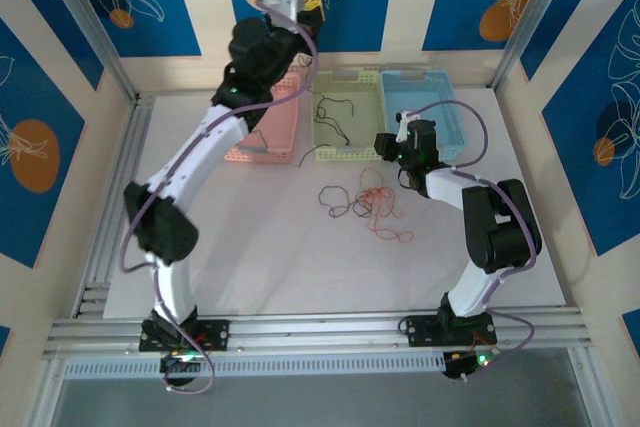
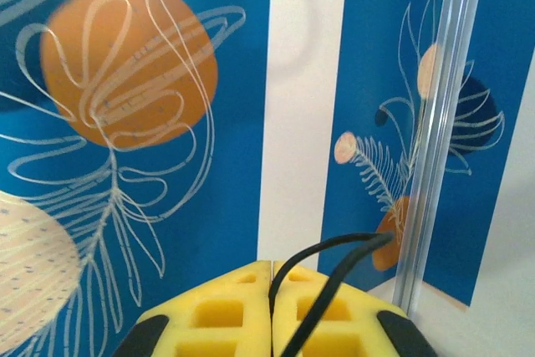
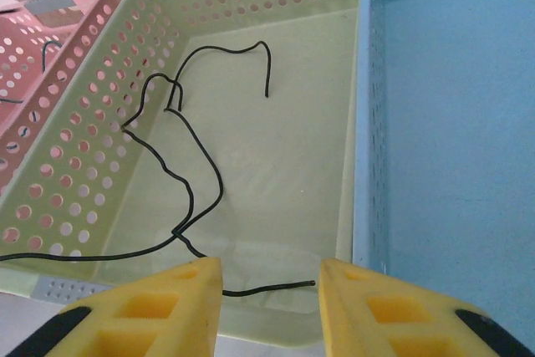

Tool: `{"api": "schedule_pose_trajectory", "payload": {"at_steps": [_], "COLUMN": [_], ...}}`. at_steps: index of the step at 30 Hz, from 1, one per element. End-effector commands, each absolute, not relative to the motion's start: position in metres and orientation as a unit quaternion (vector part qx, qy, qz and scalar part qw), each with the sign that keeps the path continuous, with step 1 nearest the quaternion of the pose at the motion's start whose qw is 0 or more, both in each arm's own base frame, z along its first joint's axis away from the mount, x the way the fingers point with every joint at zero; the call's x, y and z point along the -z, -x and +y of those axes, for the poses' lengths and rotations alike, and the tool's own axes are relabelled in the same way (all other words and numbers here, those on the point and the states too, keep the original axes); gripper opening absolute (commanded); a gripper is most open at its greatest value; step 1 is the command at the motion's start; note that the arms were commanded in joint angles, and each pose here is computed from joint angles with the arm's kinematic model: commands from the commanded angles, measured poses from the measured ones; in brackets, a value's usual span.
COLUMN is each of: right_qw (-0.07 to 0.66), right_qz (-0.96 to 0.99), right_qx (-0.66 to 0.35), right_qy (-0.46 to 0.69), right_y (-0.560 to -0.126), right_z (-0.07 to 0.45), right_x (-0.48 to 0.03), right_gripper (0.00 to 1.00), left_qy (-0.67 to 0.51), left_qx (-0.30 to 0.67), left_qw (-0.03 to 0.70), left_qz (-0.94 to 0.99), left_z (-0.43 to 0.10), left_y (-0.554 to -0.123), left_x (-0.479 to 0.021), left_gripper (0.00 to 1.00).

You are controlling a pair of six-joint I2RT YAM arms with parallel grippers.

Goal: Untangle the cables

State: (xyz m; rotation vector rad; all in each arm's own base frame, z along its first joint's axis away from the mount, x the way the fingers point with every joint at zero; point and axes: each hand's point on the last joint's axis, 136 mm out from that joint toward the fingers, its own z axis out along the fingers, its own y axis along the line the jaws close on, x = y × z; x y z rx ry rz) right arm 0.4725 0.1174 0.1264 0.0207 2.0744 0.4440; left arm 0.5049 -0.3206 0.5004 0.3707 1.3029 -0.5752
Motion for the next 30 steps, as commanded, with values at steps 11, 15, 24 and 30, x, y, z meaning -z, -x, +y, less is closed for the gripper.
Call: {"api": "schedule_pose_trajectory", "payload": {"at_steps": [11, 15, 24, 30], "right_qw": [0.498, 0.499, 0.502, 0.510], "right_qz": [0.836, 0.835, 0.831, 0.828], "right_qx": [-0.228, -0.230, -0.237, -0.232], "right_qy": [-0.033, -0.033, -0.027, -0.021], "right_y": [-0.472, -0.472, -0.472, -0.470], "right_z": [0.113, 0.113, 0.116, 0.116], "right_x": [-0.144, -0.145, -0.149, -0.151], "right_gripper": [0.36, 0.36, 0.36, 0.36], "left_qy": [-0.249, -0.273, -0.276, -0.192], "left_qx": [0.240, 0.259, 0.243, 0.269], "left_qw": [0.611, 0.584, 0.583, 0.619], "left_qz": [0.712, 0.720, 0.725, 0.712], "left_z": [-0.402, -0.410, -0.361, -0.287], "left_y": [-0.590, -0.575, -0.505, -0.415], "left_x": [-0.287, -0.283, -0.319, -0.311], "left_gripper": [0.25, 0.55, 0.78, 0.76]}}
